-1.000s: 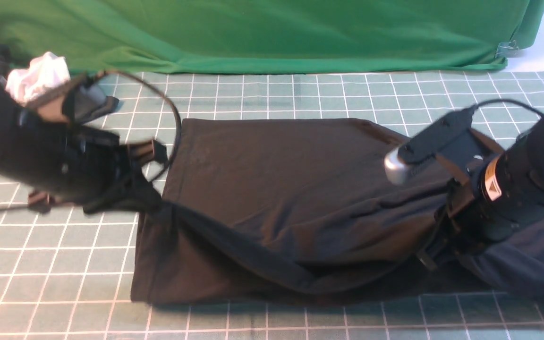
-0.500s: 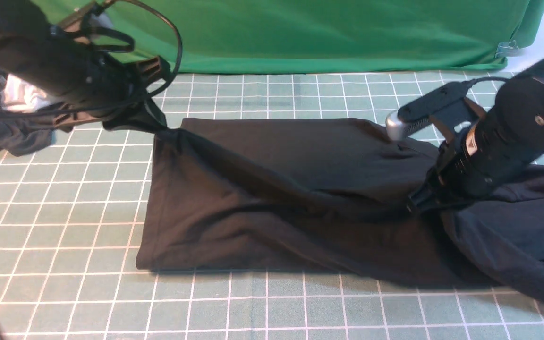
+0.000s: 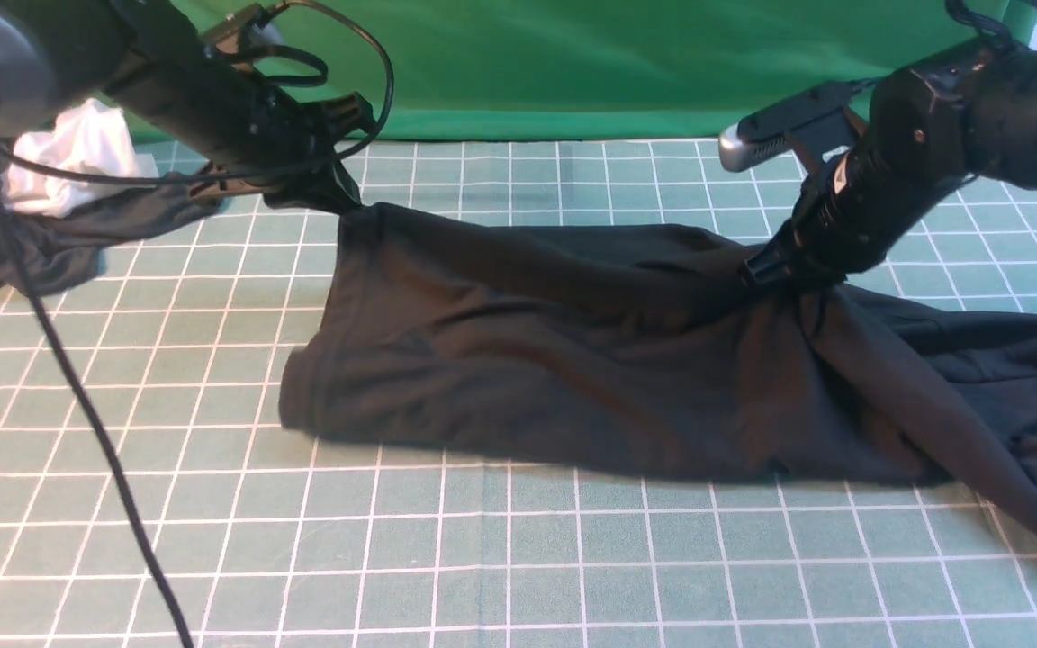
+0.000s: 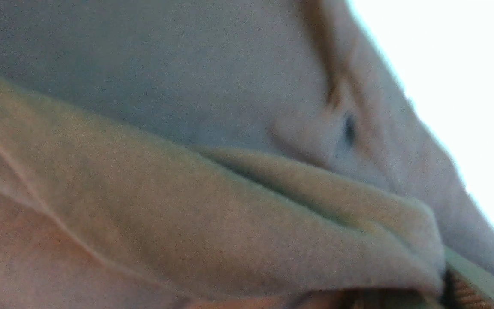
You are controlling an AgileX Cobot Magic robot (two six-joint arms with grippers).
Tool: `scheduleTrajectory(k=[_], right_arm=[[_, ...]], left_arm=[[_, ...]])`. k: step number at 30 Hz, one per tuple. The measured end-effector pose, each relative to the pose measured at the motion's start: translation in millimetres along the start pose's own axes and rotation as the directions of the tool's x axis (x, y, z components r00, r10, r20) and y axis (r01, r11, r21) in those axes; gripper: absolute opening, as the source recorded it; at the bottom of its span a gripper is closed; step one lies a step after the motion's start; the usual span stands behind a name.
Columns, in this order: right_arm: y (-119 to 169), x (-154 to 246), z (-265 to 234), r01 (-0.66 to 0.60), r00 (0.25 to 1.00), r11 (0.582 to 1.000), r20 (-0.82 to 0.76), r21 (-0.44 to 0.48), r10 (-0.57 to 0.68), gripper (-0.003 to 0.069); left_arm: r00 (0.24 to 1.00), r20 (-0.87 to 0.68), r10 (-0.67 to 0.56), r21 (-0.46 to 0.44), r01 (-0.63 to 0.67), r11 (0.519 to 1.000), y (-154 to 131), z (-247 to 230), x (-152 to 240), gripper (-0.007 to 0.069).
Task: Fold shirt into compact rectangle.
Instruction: 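Fold the black garment in half by bringing its near edge over to the far edge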
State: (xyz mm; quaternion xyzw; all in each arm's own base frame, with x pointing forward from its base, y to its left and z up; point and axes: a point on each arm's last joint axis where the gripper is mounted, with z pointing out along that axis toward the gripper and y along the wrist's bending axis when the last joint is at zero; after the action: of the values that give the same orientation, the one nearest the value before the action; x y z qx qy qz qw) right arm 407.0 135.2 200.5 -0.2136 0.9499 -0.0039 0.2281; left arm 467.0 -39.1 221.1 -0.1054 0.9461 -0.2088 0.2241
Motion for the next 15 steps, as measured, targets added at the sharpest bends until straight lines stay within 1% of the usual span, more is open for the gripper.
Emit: scheduleTrajectory(k=[4,7,11,15], right_arm=[[-4.7,-7.8,15.5,-0.002,1.000,1.000,0.029,0.006,0.002,0.0074],[-5.0,-10.8,26.8,-0.003,0.998,1.000,0.060,0.007,0.003,0.0130],[-4.8,-12.5,31.5,-0.003,0.996,1.000,0.084,0.008,0.002,0.0185],[-5.0,-15.7,31.0,-0.002,0.993,1.000,0.117,0.010,0.001,0.0209]], left_arm=[[0.999,0.011,-0.032,-0.006,0.032,0.999,10.2,14.8,-6.8,0.0014],[0.999,0.023,-0.046,-0.016,0.046,0.999,18.2,26.6,-9.0,0.0014],[0.998,0.052,-0.047,-0.022,0.048,0.999,21.2,31.8,-11.2,0.0014],[0.993,0.085,-0.077,-0.023,0.079,0.997,24.5,30.5,-15.0,0.0014]])
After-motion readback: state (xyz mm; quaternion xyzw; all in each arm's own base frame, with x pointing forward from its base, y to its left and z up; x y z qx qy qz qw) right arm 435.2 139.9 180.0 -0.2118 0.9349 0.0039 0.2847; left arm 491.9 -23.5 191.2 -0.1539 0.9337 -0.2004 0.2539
